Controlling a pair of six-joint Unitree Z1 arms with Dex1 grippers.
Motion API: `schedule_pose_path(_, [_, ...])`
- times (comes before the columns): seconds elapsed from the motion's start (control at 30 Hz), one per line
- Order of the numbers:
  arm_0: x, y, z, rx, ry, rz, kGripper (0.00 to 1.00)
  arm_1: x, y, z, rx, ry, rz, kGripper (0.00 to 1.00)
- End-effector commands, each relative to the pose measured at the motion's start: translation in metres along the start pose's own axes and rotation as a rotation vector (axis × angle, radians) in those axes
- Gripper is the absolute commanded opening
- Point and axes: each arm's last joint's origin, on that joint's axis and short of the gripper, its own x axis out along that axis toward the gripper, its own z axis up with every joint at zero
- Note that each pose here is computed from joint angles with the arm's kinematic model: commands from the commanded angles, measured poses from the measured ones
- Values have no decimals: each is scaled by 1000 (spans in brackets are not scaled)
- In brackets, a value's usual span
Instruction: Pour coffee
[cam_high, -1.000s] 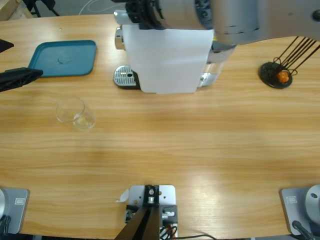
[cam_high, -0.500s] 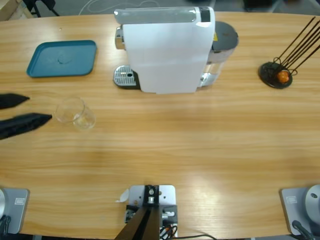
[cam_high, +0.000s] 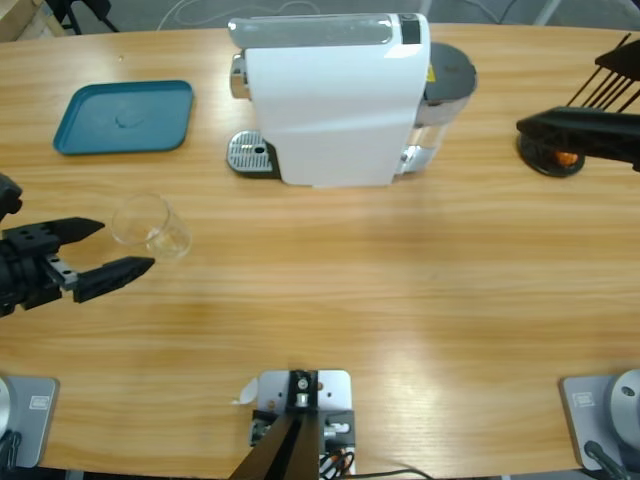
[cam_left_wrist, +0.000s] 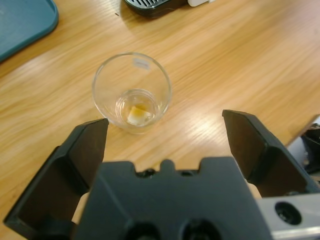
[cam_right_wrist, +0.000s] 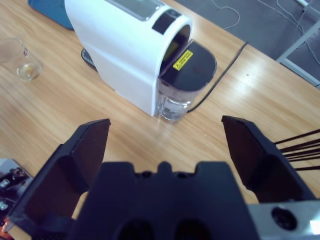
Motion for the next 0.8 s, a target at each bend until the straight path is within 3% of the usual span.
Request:
schedule_pose_path(0.03, [25, -4, -4, 56, 83, 79, 1000, -1, -2, -21, -14, 45, -21, 1000])
schedule_pose_path(0.17, [29, -3, -1, 55, 68, 135, 1000, 1, -2, -30, -5, 63, -23, 1000])
schedule_pose_path(0.53, [49, -9, 2, 63, 94, 167, 1000, 6, -1, -35, 2, 80, -25, 1000])
schedule_pose_path(0.8, [60, -7, 6, 15, 49, 194, 1000, 12, 1, -37, -2, 104, -22, 1000])
